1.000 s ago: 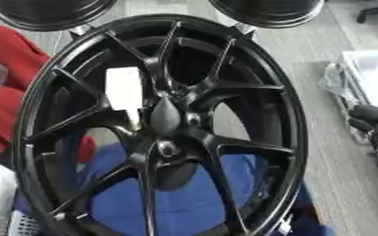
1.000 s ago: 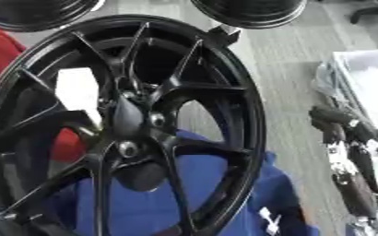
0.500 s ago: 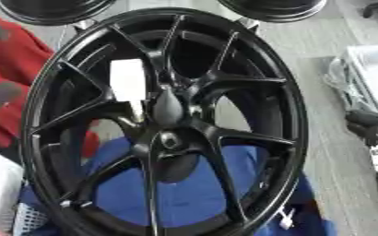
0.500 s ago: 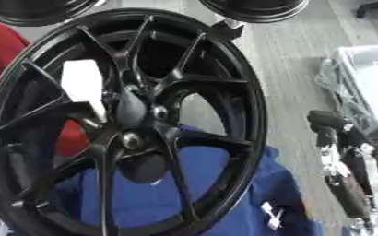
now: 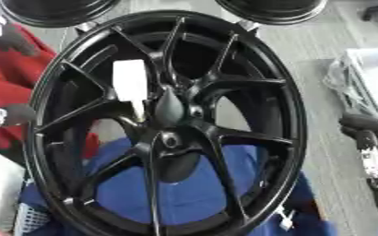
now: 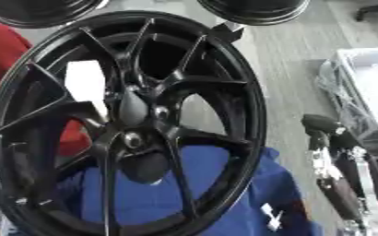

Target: Pull the pin out of the wheel hub.

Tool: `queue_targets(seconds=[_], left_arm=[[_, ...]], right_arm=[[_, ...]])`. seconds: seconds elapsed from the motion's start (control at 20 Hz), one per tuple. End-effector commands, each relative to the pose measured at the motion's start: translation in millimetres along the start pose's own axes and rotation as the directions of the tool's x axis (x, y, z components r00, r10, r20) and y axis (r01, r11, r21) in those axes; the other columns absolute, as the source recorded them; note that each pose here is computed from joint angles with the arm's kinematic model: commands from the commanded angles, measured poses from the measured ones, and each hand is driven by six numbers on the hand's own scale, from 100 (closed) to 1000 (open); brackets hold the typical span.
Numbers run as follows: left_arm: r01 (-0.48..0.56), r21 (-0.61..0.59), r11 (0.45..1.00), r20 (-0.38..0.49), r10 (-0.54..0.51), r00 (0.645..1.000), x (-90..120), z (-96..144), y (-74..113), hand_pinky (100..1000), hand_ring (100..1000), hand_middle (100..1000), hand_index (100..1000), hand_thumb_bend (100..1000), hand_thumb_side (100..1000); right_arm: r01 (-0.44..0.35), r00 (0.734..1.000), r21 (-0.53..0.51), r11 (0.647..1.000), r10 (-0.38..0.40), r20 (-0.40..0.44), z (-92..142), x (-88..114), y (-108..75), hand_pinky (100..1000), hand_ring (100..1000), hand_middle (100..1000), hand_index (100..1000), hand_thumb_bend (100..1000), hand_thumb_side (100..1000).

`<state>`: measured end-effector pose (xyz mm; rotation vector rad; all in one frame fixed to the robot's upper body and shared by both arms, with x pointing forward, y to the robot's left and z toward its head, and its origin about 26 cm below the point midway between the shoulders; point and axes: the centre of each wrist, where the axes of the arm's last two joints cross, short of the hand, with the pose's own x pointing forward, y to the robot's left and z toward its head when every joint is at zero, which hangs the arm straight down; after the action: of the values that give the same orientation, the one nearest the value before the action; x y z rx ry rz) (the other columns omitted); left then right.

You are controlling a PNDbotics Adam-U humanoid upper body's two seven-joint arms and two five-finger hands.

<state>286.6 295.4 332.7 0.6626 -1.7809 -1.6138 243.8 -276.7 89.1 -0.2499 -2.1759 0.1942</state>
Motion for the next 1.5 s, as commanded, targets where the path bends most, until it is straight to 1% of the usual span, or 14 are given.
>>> queue_targets(seconds=[0.05, 0.2, 0.35, 0.45, 0.6, 0.8, 0.95, 1.2, 1.5], left_arm=[[0.035, -0.087, 0.996, -0.004, -0.036, 0.999, 13.3, -6.6, 12.4, 759, 769, 667, 778, 566, 500], [0.049, -0.141, 0.989, 0.005, -0.048, 0.999, 31.4, -23.8, 20.2, 782, 785, 687, 819, 572, 503], [0.065, -0.179, 0.982, 0.005, -0.066, 0.998, 48.0, -38.9, 25.7, 782, 800, 711, 834, 583, 498], [0.04, -0.208, 0.977, 0.012, -0.038, 0.999, 56.1, -50.8, 29.3, 776, 808, 716, 835, 591, 494], [-0.012, -0.248, 0.969, 0.013, 0.015, 1.0, 61.3, -70.0, 34.7, 775, 818, 726, 839, 609, 478], [-0.054, -0.288, 0.956, 0.004, 0.058, 0.998, 65.5, -94.4, 36.0, 777, 832, 740, 850, 646, 469], [-0.058, -0.294, 0.954, -0.004, 0.06, 0.998, 67.4, -105.8, 35.7, 781, 839, 746, 854, 656, 467], [-0.06, -0.285, 0.957, -0.039, 0.051, 0.998, 63.2, -118.1, 33.9, 805, 870, 782, 867, 662, 449], [-0.061, -0.276, 0.959, -0.088, 0.038, 0.995, 49.4, -125.4, 29.4, 822, 894, 808, 874, 660, 418]], right_arm=[[-0.02, 1.0, 0.015, 1.0, 0.02, 0.006, -0.3, 2.8, -3.6, 853, 828, 761, 752, 100, 644], [-0.021, 1.0, 0.019, 1.0, 0.021, 0.002, 0.8, 2.5, -4.6, 853, 828, 761, 752, 100, 643], [-0.018, 1.0, 0.019, 1.0, 0.018, 0.002, 0.2, 2.6, -5.0, 853, 828, 761, 752, 100, 646], [-0.013, 1.0, 0.016, 1.0, 0.013, -0.005, 0.2, 2.6, -4.4, 853, 829, 762, 752, 100, 655], [-0.006, 1.0, 0.013, 1.0, 0.007, -0.015, 0.3, 2.6, -2.8, 853, 828, 761, 751, 100, 657], [0.001, 1.0, 0.016, 1.0, 0.0, -0.01, -0.6, 2.9, -0.9, 852, 828, 761, 751, 100, 657], [0.007, 1.0, 0.017, 1.0, -0.007, -0.011, -1.3, 3.2, 1.2, 852, 828, 762, 751, 100, 664], [0.015, 1.0, 0.02, 1.0, -0.015, -0.008, -3.5, 4.1, 4.3, 852, 828, 761, 750, 100, 667], [0.026, 1.0, 0.017, 1.0, -0.026, -0.009, -5.3, 4.8, 8.1, 852, 828, 762, 750, 100, 680]])
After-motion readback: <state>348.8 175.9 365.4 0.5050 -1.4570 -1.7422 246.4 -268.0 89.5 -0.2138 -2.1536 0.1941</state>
